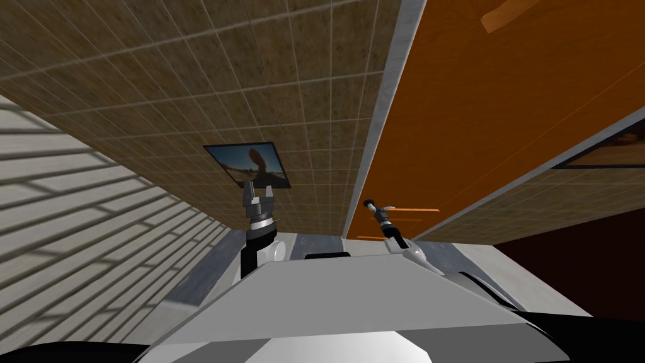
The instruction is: Pull the door open
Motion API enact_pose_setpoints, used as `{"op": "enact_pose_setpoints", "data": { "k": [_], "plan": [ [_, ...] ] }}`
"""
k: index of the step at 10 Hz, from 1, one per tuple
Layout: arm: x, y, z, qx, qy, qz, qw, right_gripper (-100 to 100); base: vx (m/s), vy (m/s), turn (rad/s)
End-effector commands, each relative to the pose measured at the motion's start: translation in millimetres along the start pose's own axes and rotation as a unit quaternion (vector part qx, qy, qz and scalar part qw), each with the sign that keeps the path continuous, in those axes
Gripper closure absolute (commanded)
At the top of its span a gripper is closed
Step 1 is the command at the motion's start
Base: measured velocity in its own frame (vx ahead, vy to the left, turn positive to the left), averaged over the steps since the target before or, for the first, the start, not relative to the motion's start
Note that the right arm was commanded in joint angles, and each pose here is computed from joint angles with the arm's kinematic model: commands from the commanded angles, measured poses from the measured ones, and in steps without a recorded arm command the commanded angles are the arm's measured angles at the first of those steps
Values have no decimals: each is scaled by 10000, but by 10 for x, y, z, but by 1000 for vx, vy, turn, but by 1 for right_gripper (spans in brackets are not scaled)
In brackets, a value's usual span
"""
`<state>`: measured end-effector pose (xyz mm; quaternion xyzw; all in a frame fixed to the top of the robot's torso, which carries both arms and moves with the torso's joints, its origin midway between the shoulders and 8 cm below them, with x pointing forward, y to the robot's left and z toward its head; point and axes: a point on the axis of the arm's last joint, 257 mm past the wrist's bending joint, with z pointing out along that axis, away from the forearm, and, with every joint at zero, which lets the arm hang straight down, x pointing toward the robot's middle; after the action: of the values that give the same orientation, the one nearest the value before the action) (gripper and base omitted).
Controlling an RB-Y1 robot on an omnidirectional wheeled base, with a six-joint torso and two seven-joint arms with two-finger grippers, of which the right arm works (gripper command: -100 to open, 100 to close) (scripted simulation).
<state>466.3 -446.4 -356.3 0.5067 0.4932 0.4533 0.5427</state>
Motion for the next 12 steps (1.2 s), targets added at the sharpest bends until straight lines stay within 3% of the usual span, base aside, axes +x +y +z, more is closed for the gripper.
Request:
{"op": "enact_pose_setpoints", "data": {
  "k": [1,9,11,12],
  "plan": [
    [0,18,7,-24,4,-6,10000,100,0,0,0],
    [30,12,-285,-54,599,-29,9982,100,-186,-67,109],
    [25,-6,-291,-32,602,-28,9982,100,-167,-42,65],
    [5,-23,-394,-34,701,-26,9975,100,-126,-55,120]
  ]
}}
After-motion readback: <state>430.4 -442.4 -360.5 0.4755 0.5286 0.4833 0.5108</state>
